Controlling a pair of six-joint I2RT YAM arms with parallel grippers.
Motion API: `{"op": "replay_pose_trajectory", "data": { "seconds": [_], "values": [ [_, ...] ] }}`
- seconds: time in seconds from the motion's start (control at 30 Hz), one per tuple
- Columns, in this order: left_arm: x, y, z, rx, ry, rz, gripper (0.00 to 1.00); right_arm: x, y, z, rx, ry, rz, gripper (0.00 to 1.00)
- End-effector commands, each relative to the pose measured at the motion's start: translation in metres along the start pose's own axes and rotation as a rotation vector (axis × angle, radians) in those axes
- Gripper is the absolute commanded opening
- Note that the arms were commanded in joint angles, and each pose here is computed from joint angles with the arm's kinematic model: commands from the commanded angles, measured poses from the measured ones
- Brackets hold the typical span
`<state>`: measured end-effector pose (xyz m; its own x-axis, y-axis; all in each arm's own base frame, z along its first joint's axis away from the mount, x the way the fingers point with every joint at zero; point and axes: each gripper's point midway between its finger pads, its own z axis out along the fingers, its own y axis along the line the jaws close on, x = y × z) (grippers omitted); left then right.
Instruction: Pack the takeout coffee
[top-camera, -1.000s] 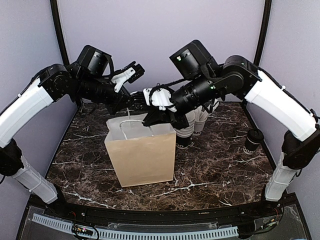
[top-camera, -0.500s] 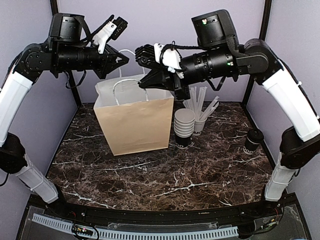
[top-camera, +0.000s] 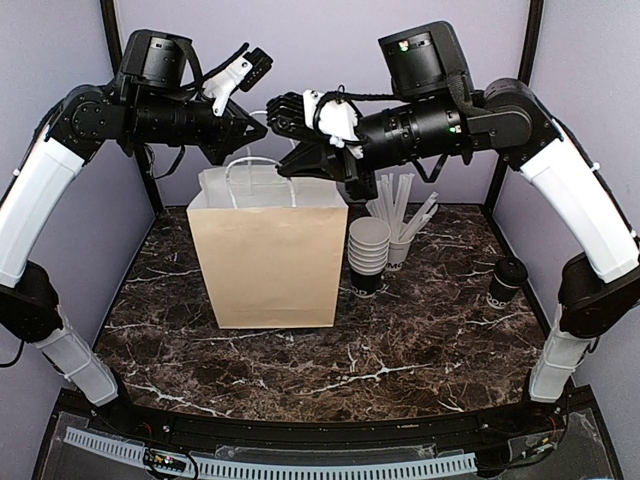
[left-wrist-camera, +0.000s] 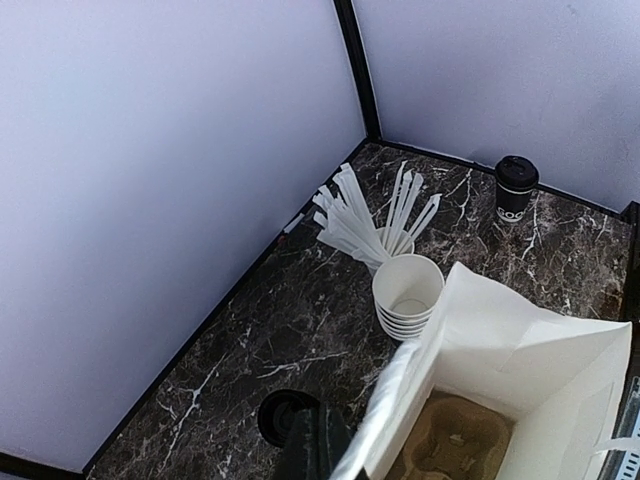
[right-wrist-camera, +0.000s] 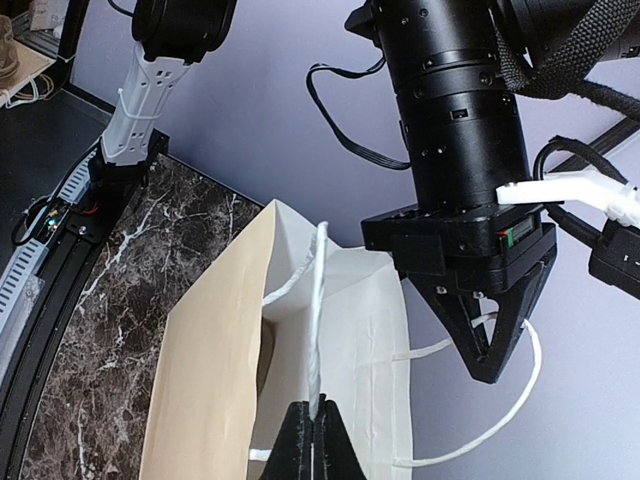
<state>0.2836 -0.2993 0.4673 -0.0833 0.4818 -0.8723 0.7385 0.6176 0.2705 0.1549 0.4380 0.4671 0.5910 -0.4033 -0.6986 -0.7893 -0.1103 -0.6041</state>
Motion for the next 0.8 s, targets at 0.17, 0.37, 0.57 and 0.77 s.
{"op": "replay_pose_trajectory", "data": {
  "seconds": [0.17,0.37,0.57,0.77],
  "values": [
    [0.004,-0.002,-0.003,0.004,0.000,-0.014,0.00,-0.003,-0.005,0.004,0.018,-0.023,0.002,0.00],
    [0.010,-0.005,0.004,0.014,0.019,-0.009,0.00,-0.001,-0.004,0.007,0.015,-0.019,0.004,0.00],
    [0.014,0.001,0.010,-0.024,0.034,-0.012,0.60,0.007,-0.001,0.010,0.003,0.008,0.017,0.49],
    [0.015,0.012,0.005,-0.093,0.028,-0.028,0.90,0.015,-0.007,-0.002,-0.004,0.005,0.055,0.71]
  ]
}}
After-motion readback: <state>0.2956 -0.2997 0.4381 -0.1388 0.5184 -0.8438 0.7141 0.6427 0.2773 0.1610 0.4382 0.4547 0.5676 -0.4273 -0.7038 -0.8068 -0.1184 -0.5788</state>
